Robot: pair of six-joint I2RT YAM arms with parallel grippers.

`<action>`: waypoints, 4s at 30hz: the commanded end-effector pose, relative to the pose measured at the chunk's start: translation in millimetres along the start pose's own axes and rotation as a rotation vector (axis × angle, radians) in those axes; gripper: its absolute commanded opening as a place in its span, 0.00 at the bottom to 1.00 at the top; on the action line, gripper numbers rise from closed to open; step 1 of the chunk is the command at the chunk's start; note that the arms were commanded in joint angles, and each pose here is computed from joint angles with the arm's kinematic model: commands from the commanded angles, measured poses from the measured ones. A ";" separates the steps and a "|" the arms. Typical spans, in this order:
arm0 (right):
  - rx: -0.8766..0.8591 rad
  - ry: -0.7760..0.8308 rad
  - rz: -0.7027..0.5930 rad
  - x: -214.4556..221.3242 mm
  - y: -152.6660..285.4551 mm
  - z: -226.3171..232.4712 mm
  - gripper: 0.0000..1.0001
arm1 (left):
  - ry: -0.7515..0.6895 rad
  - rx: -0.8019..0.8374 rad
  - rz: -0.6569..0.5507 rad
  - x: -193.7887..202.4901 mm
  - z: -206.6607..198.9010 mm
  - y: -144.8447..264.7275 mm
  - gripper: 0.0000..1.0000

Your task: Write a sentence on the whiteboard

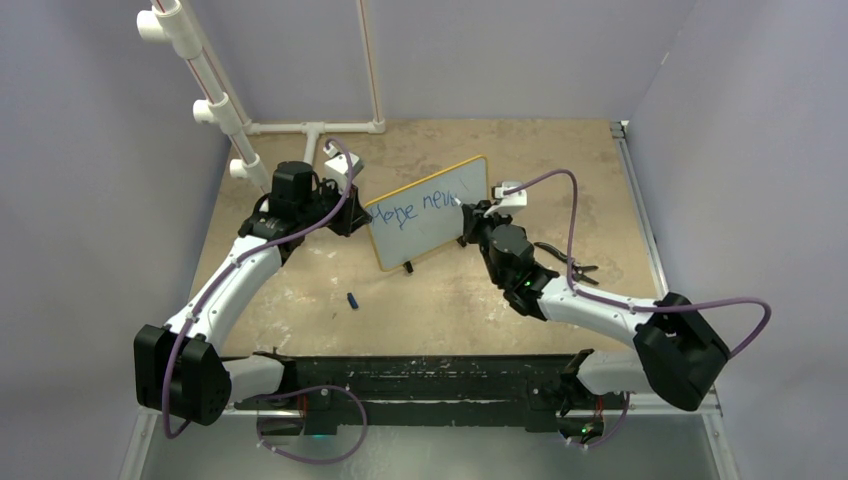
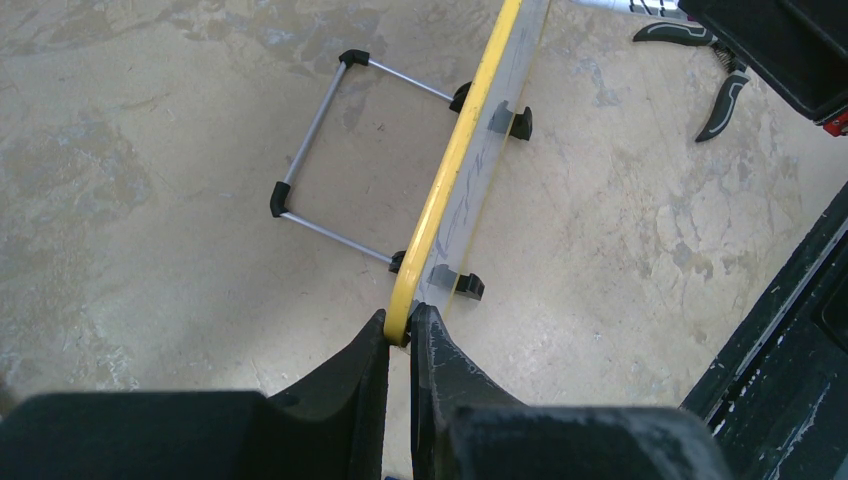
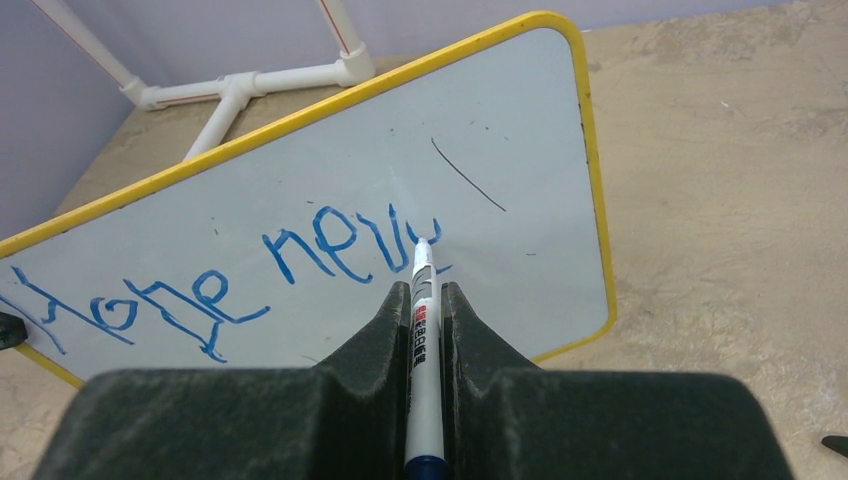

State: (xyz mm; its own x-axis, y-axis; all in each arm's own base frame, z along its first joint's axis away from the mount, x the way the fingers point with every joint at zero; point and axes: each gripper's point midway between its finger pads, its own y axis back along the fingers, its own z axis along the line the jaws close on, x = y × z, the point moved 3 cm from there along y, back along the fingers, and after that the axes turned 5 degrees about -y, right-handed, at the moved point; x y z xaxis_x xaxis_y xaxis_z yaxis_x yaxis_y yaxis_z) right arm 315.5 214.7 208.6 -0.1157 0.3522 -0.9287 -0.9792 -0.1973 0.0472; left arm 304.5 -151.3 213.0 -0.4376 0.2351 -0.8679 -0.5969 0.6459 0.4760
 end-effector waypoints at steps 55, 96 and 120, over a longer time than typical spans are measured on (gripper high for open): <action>0.047 -0.034 -0.047 -12.0 -17.8 -0.3 0.00 | -0.042 -0.031 -0.021 -5.2 5.1 3.6 0.00; -0.004 -0.049 -0.179 -77.6 59.3 -36.2 0.00 | -0.203 0.102 -0.116 -138.6 -45.2 -67.8 0.76; -0.012 -0.089 -0.161 -76.4 74.6 -42.3 0.00 | -0.192 0.341 0.053 -75.5 -61.4 -133.5 0.00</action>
State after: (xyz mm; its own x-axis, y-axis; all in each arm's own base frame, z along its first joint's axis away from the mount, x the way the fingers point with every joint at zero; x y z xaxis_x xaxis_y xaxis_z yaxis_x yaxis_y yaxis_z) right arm 261.0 135.2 267.7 0.0354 0.4474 -0.8936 -0.9857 -0.1318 -0.1050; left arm 388.0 -297.9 223.6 -0.3585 0.3643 -0.8595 -0.3641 0.7932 0.4881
